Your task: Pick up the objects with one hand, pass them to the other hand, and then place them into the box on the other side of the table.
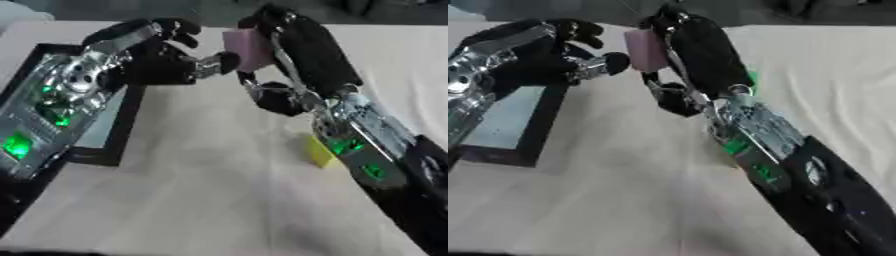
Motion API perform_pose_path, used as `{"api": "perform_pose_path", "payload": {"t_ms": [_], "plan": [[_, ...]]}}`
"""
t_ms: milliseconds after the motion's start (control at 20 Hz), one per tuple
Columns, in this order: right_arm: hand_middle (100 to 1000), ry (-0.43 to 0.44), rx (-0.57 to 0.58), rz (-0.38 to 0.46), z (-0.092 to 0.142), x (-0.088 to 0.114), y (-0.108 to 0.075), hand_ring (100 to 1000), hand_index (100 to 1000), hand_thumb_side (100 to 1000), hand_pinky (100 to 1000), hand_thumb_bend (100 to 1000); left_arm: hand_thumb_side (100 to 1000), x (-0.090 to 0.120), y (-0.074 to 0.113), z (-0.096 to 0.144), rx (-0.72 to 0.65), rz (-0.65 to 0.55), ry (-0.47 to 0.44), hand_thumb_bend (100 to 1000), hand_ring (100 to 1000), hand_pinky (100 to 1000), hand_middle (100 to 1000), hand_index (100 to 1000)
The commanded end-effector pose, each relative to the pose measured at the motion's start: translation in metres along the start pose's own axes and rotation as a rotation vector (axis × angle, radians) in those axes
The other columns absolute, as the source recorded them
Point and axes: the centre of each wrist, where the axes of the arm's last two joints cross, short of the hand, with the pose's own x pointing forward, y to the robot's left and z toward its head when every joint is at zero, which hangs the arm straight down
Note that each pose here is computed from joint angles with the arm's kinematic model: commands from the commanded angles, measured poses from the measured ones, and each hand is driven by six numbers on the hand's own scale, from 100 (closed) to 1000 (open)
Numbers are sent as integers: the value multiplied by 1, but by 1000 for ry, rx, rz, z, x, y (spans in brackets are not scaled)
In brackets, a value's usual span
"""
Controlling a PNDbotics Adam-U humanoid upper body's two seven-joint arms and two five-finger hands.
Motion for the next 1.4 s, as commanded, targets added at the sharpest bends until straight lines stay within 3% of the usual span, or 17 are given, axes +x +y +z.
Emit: {"api": "perform_pose_path", "payload": {"t_ms": [50,500,1400], "plan": [[564,-27,-28,5,-5,4,-8,631,529,100,702,100,531,3,3,-4,14,-15,1,553,874,923,847,942],[562,-55,-47,-5,-6,10,-10,629,527,100,700,100,575,0,-1,-14,4,-7,27,557,880,926,852,946],[559,-74,-41,-23,-5,14,-11,626,525,100,697,100,625,12,-7,-16,-39,34,-15,545,876,916,849,940]]}}
